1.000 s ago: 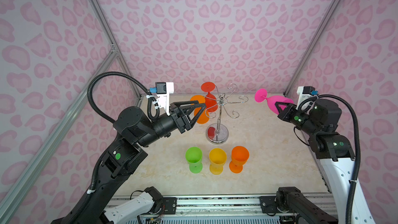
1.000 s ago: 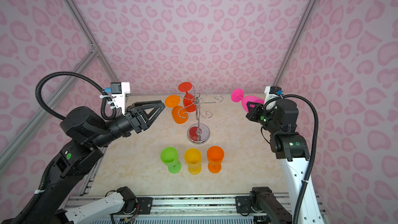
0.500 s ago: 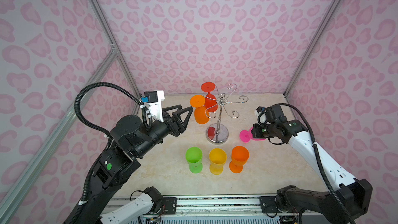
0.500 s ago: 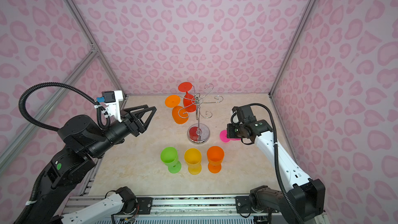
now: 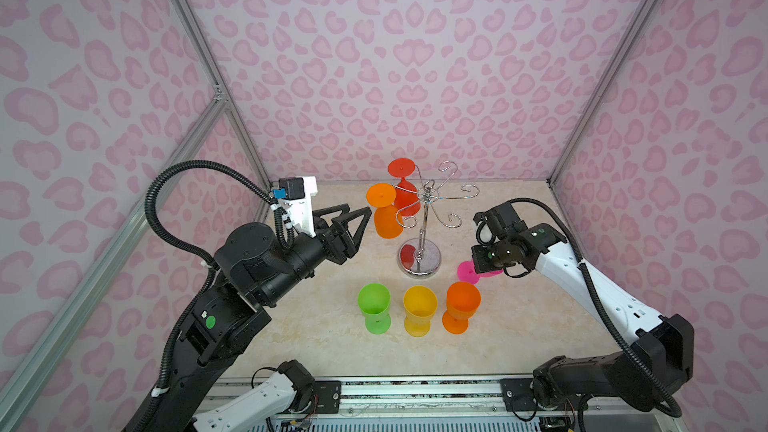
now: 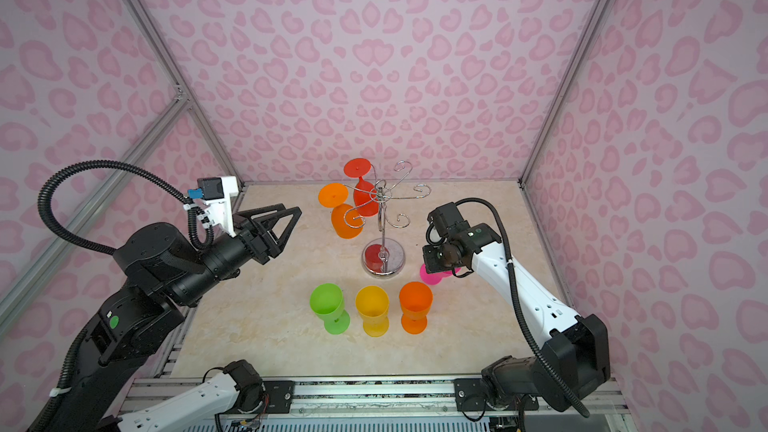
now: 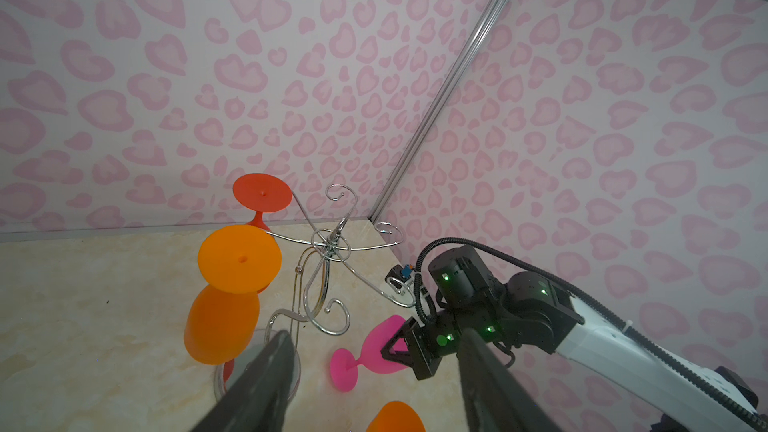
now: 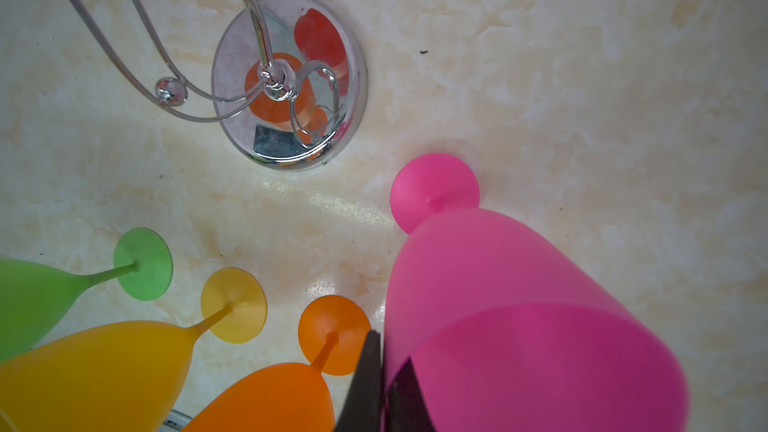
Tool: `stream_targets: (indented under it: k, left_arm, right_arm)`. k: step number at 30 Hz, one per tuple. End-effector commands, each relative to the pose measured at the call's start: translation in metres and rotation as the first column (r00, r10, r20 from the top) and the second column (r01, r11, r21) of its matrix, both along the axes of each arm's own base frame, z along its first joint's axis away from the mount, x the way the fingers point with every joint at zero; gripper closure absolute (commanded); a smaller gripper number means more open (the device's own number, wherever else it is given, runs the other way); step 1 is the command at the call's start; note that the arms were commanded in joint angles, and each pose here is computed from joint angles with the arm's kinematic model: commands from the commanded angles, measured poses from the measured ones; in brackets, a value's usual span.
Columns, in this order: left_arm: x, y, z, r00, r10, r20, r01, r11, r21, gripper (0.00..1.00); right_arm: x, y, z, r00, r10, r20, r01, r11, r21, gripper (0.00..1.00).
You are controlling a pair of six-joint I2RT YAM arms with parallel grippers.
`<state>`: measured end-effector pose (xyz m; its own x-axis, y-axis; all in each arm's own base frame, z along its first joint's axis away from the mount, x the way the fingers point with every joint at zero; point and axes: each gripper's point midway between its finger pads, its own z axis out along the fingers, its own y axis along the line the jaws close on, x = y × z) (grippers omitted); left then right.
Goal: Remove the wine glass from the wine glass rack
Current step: 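Lower the pink glass onto the table beside the rack base with the right gripper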
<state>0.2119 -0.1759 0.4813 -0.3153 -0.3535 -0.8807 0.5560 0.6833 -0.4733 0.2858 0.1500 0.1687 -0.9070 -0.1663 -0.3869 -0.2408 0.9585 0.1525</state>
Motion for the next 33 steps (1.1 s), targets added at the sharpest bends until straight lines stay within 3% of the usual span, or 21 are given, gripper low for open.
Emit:
stream_targets:
  k: [1, 16, 25, 33]
  left_arm:
    - [0.003, 0.001, 0.0, 1.0, 0.013, 0.015, -0.013, 1.0, 0.014, 0.35]
    - [0.004, -0.001, -0.005, 1.0, 0.009, 0.002, -0.009, 1.0, 0.017, 0.36]
    - [0.003, -0.001, -0.007, 1.0, 0.006, -0.007, -0.005, 1.0, 0.014, 0.36]
    - [0.006, -0.004, -0.009, 1.0, 0.003, -0.017, -0.003, 1.0, 0.009, 0.36]
  right_arm:
    - [-0.003, 0.001, -0.005, 0.999, 0.025, -0.023, -0.025, 0.999, -0.038, 1.0]
    - [-0.011, 0.017, -0.014, 0.99, 0.092, -0.107, -0.101, 0.991, -0.085, 1.0]
    - [-0.008, 0.02, -0.001, 0.994, 0.086, -0.067, -0.09, 0.994, -0.069, 0.74]
    - [-0.005, 0.02, 0.026, 0.998, 0.065, 0.024, -0.064, 0.997, -0.03, 0.63]
